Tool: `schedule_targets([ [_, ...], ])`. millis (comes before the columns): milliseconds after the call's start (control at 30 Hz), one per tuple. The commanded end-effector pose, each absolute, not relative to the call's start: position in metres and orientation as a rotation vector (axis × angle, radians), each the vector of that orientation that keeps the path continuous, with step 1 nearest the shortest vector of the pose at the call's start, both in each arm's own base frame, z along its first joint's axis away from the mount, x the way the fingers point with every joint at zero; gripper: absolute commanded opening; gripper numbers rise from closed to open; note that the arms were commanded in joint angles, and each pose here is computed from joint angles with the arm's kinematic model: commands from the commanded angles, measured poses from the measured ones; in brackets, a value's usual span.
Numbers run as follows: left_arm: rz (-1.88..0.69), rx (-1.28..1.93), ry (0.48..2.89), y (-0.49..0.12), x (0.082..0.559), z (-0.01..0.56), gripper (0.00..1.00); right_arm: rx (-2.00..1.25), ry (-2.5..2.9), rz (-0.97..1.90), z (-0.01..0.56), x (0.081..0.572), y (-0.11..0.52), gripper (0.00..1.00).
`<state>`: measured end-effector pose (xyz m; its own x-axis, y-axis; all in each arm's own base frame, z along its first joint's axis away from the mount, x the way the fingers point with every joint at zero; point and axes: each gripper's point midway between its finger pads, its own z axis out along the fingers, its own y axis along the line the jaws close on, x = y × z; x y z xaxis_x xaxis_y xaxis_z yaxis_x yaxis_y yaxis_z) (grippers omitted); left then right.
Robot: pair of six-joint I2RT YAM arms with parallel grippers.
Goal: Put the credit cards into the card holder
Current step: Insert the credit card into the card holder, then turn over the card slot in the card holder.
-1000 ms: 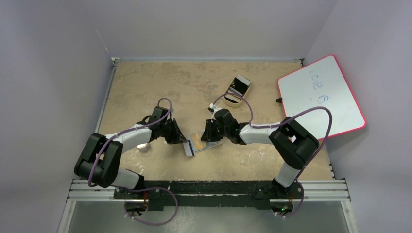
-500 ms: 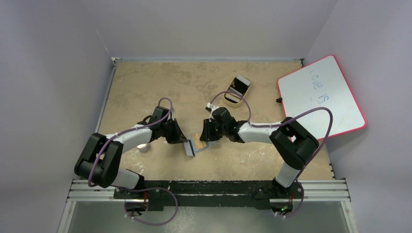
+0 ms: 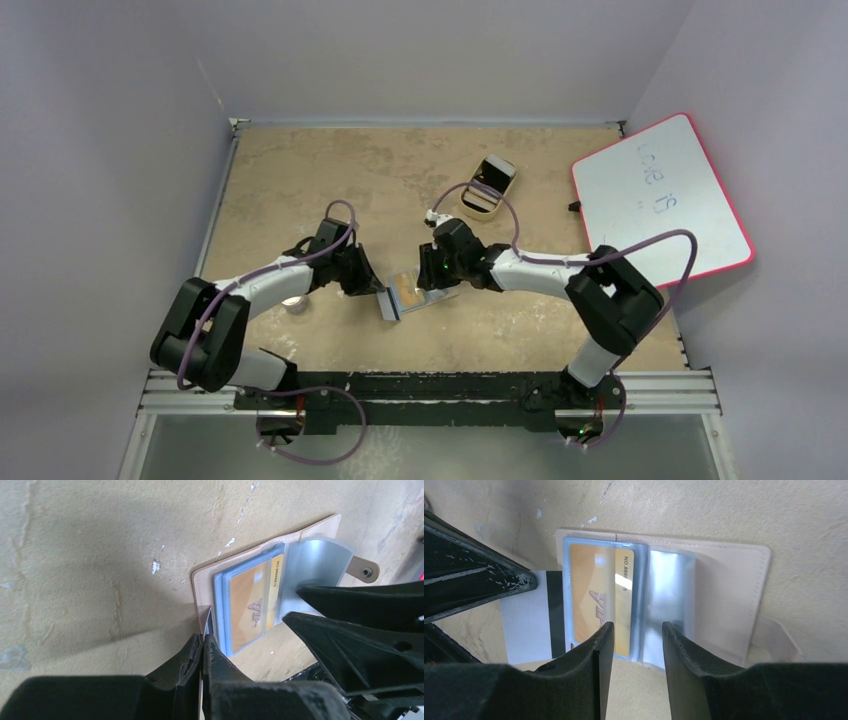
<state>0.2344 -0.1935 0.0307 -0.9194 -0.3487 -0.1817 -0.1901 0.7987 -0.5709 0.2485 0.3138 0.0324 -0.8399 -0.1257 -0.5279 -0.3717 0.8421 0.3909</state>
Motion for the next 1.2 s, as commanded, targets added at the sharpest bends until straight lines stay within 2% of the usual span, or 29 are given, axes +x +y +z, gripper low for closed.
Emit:
schedule_targets([
  [0, -0.680, -0.435, 2.691, -0.179, 0.242, 0.034, 0.00, -0.313, 2.453, 0.622, 0.066, 0.260, 0.317, 0.43],
  [167, -0.702, -0.433, 2.693, -0.182, 0.242, 0.032, 0.00, -0.311, 2.433, 0.594, 0.075, 0.255, 0.332, 0.41],
  [600, -0.742, -0.438, 2.678, -0.186, 0.244, 0.034, 0.00, -0.406, 2.436, 0.539, 0.067, 0.246, 0.368, 0.24],
  [1167, -0.754, -0.433, 2.682, -0.187, 0.242, 0.032, 0.00, -0.374, 2.451, 0.292, 0.055, 0.255, 0.351, 0.24],
])
